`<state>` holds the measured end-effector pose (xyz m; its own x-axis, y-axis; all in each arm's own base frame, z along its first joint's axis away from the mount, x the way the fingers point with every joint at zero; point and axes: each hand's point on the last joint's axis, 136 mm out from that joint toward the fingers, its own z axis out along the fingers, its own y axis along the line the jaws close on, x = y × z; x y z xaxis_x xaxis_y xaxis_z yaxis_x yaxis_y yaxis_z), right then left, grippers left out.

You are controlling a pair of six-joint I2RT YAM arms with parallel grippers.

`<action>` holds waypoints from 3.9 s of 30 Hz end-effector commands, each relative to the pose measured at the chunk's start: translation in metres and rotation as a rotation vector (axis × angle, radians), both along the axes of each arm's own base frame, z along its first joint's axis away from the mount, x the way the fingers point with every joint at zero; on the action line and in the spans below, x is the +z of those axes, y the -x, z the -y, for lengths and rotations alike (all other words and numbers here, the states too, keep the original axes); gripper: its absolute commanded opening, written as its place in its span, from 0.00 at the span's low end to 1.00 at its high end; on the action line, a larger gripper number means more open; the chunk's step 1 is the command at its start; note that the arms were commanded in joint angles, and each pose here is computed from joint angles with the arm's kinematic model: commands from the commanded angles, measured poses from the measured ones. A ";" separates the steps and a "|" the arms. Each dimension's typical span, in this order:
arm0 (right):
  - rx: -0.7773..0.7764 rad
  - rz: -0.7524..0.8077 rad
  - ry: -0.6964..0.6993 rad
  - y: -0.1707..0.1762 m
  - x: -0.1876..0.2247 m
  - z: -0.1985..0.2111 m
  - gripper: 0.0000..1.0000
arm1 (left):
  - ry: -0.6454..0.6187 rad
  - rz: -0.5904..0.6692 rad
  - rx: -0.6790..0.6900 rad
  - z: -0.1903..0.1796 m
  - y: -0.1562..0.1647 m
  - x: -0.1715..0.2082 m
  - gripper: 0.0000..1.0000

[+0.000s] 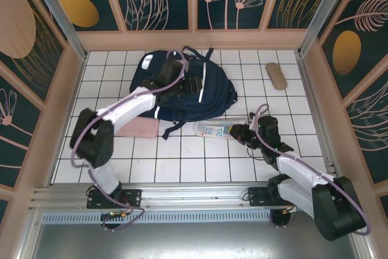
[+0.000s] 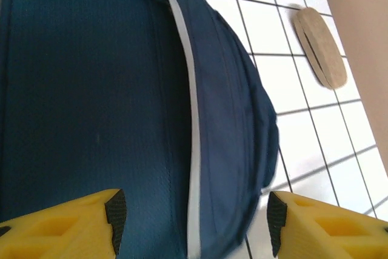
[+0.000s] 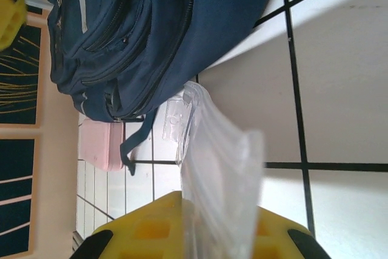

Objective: Pack the student bag

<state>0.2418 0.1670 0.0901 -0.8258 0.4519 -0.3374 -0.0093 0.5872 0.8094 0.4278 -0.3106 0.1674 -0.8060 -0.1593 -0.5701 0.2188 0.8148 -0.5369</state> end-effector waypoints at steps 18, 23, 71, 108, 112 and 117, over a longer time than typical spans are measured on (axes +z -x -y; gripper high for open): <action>-0.052 -0.033 0.099 0.009 -0.018 0.021 0.02 | 0.091 -0.212 -0.120 0.060 -0.046 -0.071 0.36; -0.066 -0.027 0.097 0.006 -0.017 0.022 0.01 | 0.119 -0.210 -0.133 0.067 -0.046 -0.071 0.32; -0.288 0.447 0.067 -0.068 0.178 0.061 0.00 | 0.379 0.078 -0.133 -0.052 -0.030 0.182 0.00; 0.031 0.088 0.015 -0.233 0.065 -0.157 0.86 | 0.571 0.036 -0.079 -0.087 -0.044 0.199 0.00; 0.015 0.094 0.114 -0.225 0.067 -0.143 0.87 | 0.575 0.038 -0.078 -0.087 -0.045 0.201 0.00; 0.021 0.077 0.156 -0.221 0.062 -0.134 0.87 | 0.577 0.034 -0.078 -0.086 -0.046 0.199 0.00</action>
<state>0.4679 0.3150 0.1591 -0.8021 0.4023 -0.4413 -0.0930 0.6459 0.7577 0.4823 -0.2289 0.2905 -0.8819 -0.3796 -0.2796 0.0951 0.4376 -0.8941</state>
